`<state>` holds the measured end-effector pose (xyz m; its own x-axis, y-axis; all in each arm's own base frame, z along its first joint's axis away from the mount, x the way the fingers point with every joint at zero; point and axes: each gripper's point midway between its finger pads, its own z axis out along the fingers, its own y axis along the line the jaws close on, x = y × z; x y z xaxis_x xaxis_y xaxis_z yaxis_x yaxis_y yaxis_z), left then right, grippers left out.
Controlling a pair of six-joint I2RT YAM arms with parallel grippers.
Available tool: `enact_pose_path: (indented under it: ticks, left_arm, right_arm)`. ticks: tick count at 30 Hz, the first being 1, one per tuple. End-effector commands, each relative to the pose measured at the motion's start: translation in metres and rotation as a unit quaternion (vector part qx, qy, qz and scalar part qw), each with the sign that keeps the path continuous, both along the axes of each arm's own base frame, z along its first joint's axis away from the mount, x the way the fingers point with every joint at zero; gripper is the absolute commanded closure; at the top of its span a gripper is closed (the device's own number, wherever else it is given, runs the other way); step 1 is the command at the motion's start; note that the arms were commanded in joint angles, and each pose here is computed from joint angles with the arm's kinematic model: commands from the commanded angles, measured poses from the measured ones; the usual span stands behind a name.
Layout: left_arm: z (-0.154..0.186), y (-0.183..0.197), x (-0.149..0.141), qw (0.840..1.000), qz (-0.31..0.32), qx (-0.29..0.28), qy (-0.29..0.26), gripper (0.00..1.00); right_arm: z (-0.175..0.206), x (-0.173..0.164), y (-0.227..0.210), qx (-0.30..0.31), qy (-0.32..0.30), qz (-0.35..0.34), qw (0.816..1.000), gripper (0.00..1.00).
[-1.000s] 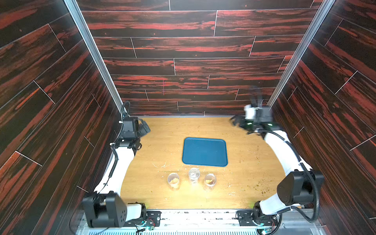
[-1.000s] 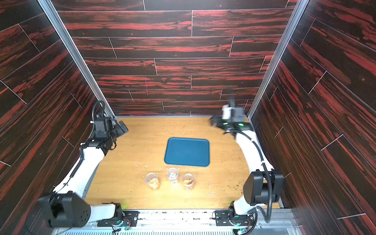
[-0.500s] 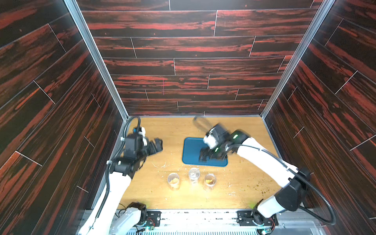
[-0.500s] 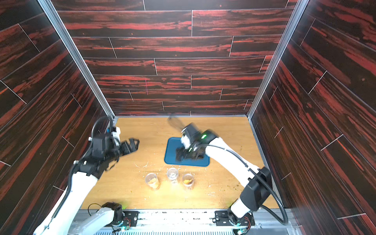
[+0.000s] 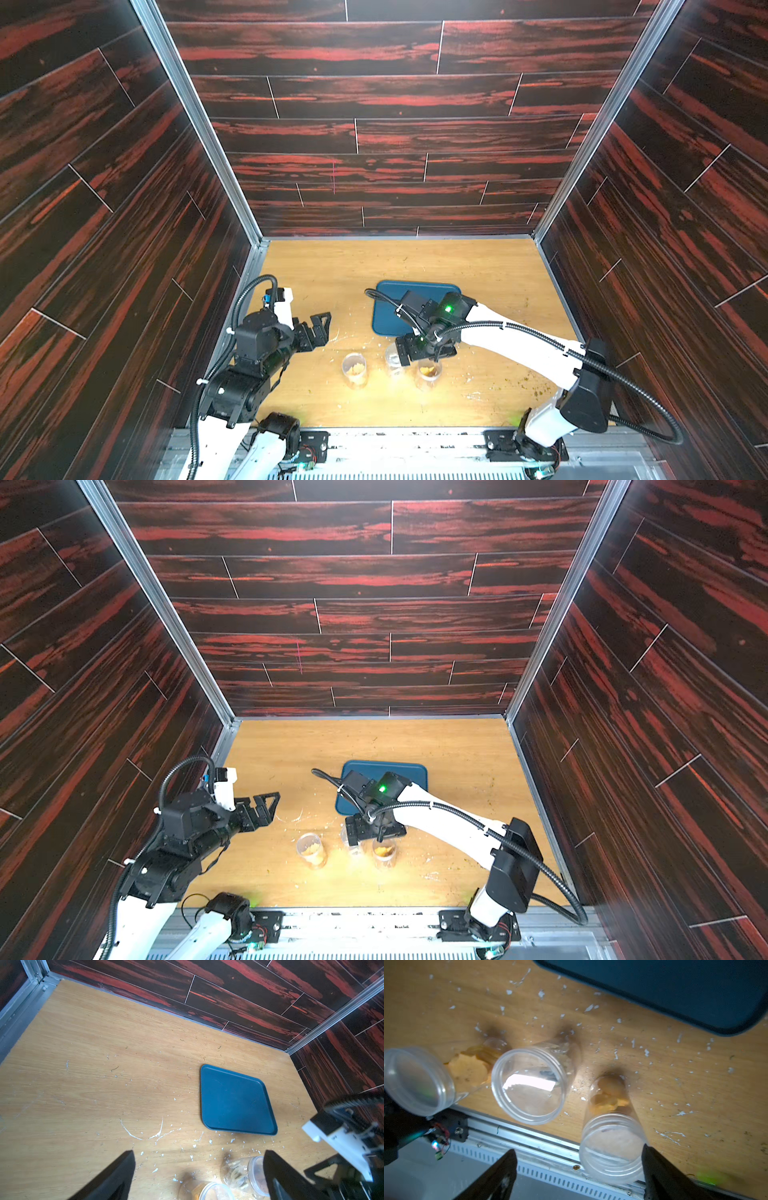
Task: Pour the cookies out of the jar
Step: Pick up the jar from the center of the board.
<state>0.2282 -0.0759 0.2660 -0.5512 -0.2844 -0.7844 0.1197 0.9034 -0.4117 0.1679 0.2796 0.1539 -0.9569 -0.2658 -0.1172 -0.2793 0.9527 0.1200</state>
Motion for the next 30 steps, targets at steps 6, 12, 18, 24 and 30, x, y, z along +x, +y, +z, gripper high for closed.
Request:
enact_pose_path:
  ticks: [6,12,18,24,30]
  left_arm:
    - [-0.015,-0.002,-0.007,1.0,-0.016,0.016,0.012,0.0]
    - [-0.011,-0.005,-0.003,1.0,-0.019,0.012,0.002,0.0]
    - [-0.011,-0.006,-0.001,1.0,-0.02,0.006,0.005,0.0]
    - [-0.01,-0.006,-0.003,1.0,-0.02,0.008,0.011,0.0]
    - [-0.015,-0.005,-0.006,0.999,-0.017,0.01,0.025,0.0]
  right_arm:
    - [-0.024,-0.007,-0.025,-0.063,0.017,-0.031,0.997,0.03]
    - [-0.04,-0.017,-0.03,-0.064,0.038,-0.03,0.997,0.05]
    - [-0.052,-0.023,-0.03,-0.057,0.052,-0.036,0.996,0.13]
    - [-0.05,-0.023,-0.032,-0.054,0.048,-0.036,0.997,0.2]
    - [-0.05,-0.024,-0.035,-0.056,0.046,-0.038,0.997,0.35]
